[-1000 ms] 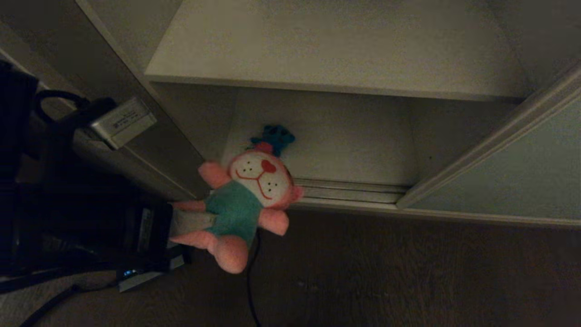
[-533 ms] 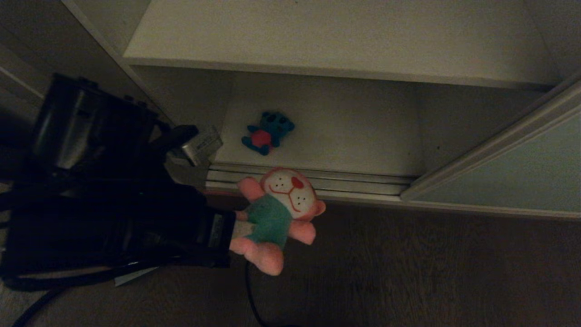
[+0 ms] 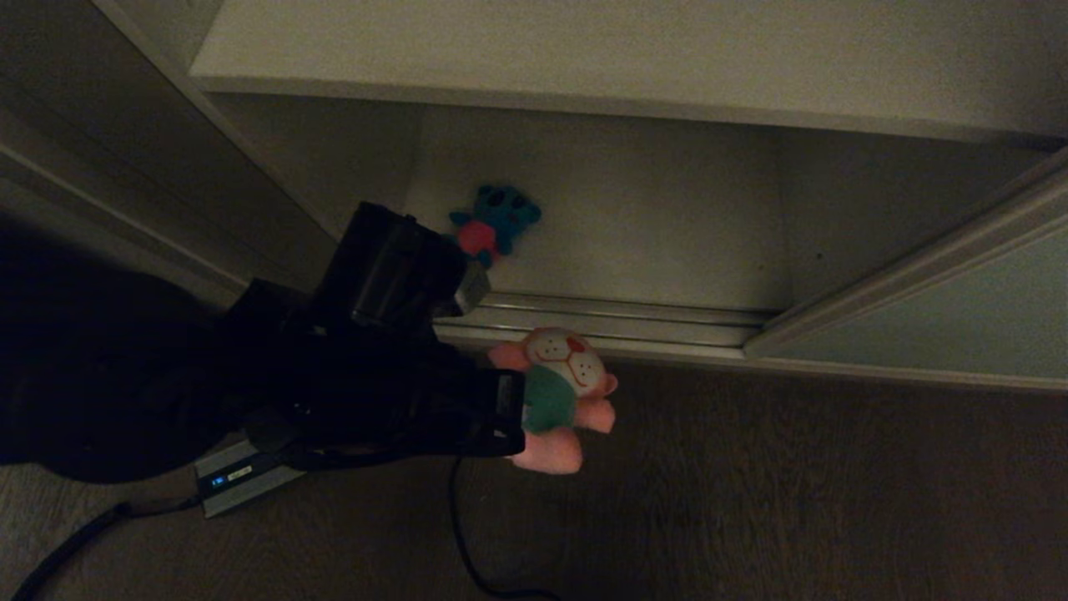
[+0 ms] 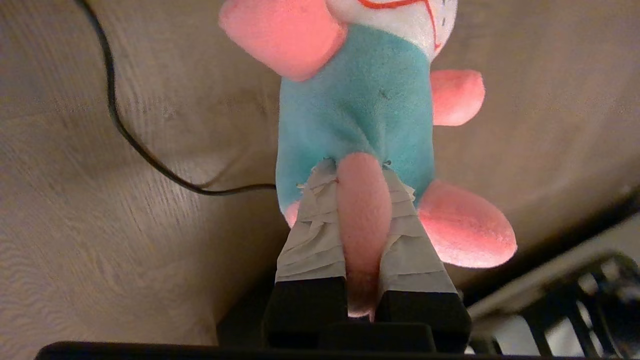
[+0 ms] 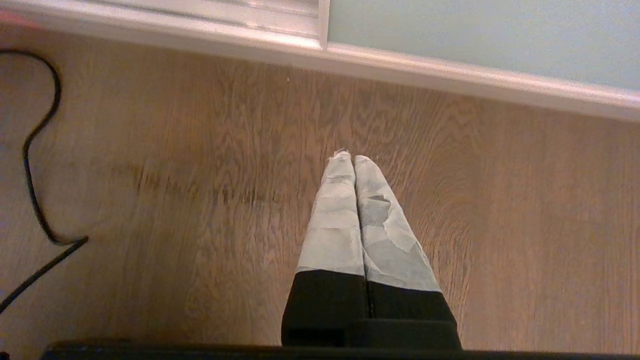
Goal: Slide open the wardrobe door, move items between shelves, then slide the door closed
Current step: Place the pink doll on the lower shelf
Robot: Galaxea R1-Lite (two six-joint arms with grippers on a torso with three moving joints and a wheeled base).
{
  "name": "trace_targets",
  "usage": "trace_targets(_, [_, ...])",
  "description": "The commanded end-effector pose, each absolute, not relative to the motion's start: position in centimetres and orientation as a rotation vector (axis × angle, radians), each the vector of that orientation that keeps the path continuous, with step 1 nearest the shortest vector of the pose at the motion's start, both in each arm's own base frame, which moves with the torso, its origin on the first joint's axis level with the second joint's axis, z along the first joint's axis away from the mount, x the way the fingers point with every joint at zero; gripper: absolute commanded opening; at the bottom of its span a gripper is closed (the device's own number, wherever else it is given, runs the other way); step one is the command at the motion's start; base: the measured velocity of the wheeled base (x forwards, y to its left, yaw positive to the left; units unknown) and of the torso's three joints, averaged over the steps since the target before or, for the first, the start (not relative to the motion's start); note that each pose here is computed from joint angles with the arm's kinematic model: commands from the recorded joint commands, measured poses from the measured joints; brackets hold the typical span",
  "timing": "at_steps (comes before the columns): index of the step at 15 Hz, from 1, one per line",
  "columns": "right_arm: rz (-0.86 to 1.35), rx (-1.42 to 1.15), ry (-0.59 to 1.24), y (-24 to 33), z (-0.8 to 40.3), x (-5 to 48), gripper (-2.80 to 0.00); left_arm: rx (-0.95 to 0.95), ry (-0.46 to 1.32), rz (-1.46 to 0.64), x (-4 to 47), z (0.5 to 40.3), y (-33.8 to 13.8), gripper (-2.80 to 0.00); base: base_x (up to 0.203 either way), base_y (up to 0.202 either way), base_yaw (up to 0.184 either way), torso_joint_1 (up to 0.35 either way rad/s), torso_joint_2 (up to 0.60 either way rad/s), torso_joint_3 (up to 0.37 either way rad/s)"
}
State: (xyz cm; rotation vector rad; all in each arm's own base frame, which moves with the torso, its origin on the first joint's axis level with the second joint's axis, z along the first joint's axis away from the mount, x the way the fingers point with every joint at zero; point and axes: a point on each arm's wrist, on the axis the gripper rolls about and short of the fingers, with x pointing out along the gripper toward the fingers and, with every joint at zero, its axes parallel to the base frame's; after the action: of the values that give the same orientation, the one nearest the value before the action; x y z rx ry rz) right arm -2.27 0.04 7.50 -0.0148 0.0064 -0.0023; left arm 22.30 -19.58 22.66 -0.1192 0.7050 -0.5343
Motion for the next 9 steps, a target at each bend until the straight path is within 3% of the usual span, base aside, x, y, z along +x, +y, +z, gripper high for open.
trace_targets(1, [-0.002,-0.015,0.009,0.0,7.4,-2.2,-2.80,-0.096,0.729,-0.486,23.6,21.3,-20.7,-2.80,0.000,0.000,0.000,0.001,0.00,-0.187])
trace_targets(9, [-0.001,-0.015,0.010,0.0,7.4,-2.2,-2.80,-0.177,0.479,-0.376,26.9,22.4,-23.0,-2.80,0.000,0.000,0.000,0.003,0.00,-0.194])
